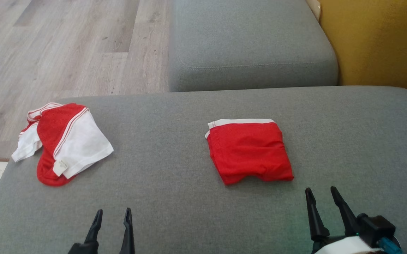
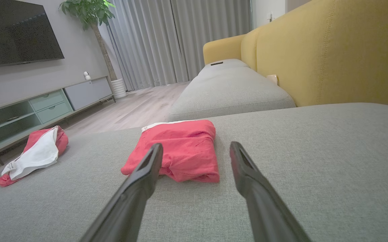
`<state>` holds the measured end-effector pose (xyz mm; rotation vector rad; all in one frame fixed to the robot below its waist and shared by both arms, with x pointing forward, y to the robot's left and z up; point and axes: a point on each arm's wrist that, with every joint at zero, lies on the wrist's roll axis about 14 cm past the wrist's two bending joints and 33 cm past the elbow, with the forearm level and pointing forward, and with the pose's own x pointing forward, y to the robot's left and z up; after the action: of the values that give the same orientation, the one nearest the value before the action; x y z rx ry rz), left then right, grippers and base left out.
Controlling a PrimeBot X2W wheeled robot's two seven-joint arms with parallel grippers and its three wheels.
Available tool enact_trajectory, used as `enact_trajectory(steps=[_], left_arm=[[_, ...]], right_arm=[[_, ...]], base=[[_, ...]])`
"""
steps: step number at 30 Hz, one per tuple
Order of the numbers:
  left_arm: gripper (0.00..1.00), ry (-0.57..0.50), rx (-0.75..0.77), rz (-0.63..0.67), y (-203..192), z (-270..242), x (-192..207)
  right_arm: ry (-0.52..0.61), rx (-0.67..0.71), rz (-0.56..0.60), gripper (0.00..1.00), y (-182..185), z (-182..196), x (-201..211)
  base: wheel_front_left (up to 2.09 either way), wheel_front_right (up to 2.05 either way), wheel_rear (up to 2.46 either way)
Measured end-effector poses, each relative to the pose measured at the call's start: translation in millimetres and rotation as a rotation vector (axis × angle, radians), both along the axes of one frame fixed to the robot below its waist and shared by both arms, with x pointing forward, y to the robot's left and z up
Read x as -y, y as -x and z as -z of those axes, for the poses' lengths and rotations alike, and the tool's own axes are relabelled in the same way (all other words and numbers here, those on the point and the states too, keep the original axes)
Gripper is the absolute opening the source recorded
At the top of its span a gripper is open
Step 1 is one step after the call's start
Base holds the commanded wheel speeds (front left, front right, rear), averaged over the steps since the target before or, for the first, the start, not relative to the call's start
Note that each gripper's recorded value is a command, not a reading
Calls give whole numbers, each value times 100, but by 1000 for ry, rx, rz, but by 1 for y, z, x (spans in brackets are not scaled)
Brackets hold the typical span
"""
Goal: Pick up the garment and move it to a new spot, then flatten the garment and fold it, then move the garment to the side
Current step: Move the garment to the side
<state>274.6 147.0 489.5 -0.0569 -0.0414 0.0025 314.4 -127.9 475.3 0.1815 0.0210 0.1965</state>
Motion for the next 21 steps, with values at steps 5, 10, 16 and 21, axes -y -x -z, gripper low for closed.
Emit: enact_trajectory(steps=[5,10,16,21], left_arm=[[100,1,-8,3,0,2,0],[100,-4,-27,5,-1,7,0],[100,5,-64,-2,-7,15,-2],[100,21,-52,-12,-22,9,-6]], right_arm=[[0,-8,-2,100,-1,2,-1],[2,-36,-5,100,-2,10,-1],[0,-125,-50,100,-9,35,-15],[7,-124,-120,100,-47,31,-29]], base=[[0,0,0],[0,0,0],[0,0,0],[0,0,0]])
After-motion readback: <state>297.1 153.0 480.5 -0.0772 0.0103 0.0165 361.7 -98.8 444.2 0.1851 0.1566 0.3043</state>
